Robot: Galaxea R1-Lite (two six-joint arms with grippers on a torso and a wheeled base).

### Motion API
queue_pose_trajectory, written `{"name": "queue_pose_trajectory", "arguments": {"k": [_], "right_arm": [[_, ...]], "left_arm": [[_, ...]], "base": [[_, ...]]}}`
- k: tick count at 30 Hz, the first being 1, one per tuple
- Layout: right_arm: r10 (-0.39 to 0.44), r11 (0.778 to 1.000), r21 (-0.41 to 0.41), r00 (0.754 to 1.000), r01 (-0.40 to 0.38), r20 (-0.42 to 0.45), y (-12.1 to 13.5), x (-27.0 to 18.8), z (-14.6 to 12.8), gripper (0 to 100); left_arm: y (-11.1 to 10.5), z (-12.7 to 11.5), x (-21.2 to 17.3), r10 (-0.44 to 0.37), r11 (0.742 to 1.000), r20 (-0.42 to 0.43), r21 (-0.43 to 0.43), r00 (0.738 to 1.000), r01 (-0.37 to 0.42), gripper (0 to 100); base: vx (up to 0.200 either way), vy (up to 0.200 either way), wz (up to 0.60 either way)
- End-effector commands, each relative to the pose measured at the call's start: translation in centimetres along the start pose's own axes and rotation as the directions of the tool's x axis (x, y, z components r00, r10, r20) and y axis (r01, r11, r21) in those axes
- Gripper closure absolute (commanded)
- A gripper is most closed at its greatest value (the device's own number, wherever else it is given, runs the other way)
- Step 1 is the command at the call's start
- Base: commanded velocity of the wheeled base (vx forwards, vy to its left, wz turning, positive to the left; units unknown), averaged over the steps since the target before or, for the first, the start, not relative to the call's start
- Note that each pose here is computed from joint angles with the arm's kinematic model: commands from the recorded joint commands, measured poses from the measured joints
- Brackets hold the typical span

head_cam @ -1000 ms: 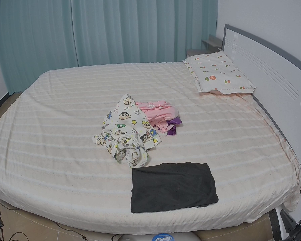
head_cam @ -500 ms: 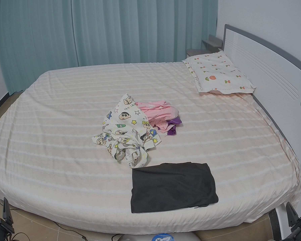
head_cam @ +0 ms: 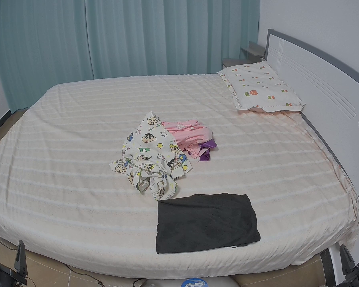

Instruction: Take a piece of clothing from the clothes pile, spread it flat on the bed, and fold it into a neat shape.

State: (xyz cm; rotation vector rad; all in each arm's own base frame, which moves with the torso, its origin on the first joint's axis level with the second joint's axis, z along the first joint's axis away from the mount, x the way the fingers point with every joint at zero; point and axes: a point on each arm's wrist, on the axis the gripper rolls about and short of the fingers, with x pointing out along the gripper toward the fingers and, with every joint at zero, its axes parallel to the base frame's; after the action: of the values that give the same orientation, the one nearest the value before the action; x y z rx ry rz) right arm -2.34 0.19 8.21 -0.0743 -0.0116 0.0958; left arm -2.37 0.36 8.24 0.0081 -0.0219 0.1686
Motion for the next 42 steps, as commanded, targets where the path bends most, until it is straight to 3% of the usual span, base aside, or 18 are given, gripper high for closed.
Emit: {"name": "queue_pose_trajectory", "arguments": {"k": [1,7,13,18,19,21,23,30,33,41,42], "right_arm": [[0.11,0.994,-0.028,0.993,-0.109,0.03,0.26,-0.13,0.01,0],[0.106,0.993,-0.049,0.994,-0.104,0.029,0.26,-0.08,-0.11,0],[0.0,0.998,0.058,1.0,0.0,0.007,0.02,-0.1,-0.14,0],[-0.059,0.994,0.098,0.998,0.057,0.008,-0.11,-0.14,-0.07,0],[-0.059,0.994,0.098,0.998,0.057,0.008,-0.11,-0.14,-0.07,0],[-0.056,0.998,-0.002,0.998,0.056,0.017,-0.11,-0.09,-0.08,0],[-0.061,0.998,-0.029,0.998,0.061,0.015,-0.12,-0.07,-0.11,0],[-0.04,0.998,0.058,0.999,0.04,0.013,-0.07,-0.08,-0.11,0],[0.038,0.994,0.105,0.999,-0.039,0.009,0.08,-0.06,0.0,0],[0.016,0.995,0.098,1.0,-0.014,-0.027,0.08,-0.28,-0.01,0],[-0.048,0.994,0.094,0.998,0.051,-0.035,-0.06,-0.27,-0.08,0]], "left_arm": [[-0.47,-0.64,-0.01,-0.204,0.979,-0.021,0.006,0.979,0.204,0],[-0.45,-0.65,0.01,-0.195,0.981,-0.024,0.003,0.981,0.195,0],[-0.43,-0.64,0.0,-0.186,0.983,-0.021,0.005,0.982,0.186,0],[-0.42,-0.64,0.0,-0.181,0.983,-0.021,0.008,0.983,0.182,0],[-0.42,-0.64,0.0,-0.181,0.983,-0.021,0.008,0.983,0.182,0],[-0.41,-0.64,0.0,-0.18,0.984,-0.021,0.01,0.983,0.18,0],[-0.41,-0.64,0.01,-0.178,0.984,-0.021,0.01,0.984,0.179,0],[-0.41,-0.64,0.01,-0.178,0.984,-0.021,0.01,0.984,0.179,0],[-0.41,-0.66,0.0,-0.178,0.984,-0.023,0.01,0.984,0.179,0],[-0.41,-0.66,0.0,-0.178,0.984,-0.023,0.01,0.984,0.179,0],[-0.41,-0.66,0.0,-0.178,0.984,-0.023,0.01,0.984,0.179,0]], "base": [[0.0,0.0,0.0],[0.0,0.0,0.0],[0.0,0.0,0.0],[0.0,0.0,0.0],[0.0,0.0,0.0],[0.0,0.0,0.0],[0.0,0.0,0.0],[0.0,0.0,0.0],[0.0,0.0,0.0],[0.0,0.0,0.0],[0.0,0.0,0.0]]}}
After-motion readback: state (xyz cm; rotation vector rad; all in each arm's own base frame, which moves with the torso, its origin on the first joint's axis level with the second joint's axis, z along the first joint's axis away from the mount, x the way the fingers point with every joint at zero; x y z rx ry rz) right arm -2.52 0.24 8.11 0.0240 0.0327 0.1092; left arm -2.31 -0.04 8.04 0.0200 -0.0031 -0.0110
